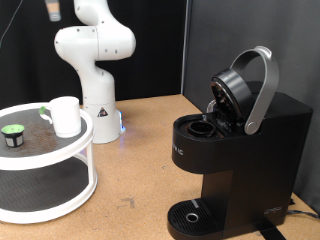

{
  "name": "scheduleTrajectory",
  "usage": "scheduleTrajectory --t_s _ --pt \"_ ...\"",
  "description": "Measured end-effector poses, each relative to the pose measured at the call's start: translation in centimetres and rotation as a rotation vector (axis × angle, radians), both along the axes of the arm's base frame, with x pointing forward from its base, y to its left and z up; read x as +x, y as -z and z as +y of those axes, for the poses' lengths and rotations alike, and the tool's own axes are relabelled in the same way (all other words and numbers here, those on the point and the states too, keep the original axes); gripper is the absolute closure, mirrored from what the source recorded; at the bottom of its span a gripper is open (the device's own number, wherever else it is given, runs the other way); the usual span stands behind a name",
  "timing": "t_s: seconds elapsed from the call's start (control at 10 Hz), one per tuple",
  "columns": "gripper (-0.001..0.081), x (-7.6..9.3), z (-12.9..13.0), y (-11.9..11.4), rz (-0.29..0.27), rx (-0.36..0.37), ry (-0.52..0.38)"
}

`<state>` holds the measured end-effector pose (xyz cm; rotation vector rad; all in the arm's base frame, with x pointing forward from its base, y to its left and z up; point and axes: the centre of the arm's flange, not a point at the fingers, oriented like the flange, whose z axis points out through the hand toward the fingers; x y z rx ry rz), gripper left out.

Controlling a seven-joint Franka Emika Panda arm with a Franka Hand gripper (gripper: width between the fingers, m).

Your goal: Make a cup of coffee with the keurig machine

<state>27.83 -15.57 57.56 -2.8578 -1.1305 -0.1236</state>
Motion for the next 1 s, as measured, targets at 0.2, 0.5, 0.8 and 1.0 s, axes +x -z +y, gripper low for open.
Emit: scheduleTrajectory --t_s 0.2,0.5,0.8,1.0 --pt "0.0004 -0.7 -3.1 0.5 0.008 -0.005 0.013" --pt "0.0004 -0.9 -6.7 0.9 0.014 0.004 0.002" --pt "0.0004 -0.7 -6.1 1.4 0.030 0.015 -0.135" --pt "0.0004 -0.1 -5.9 2.5 0.030 -0.013 -0.365"
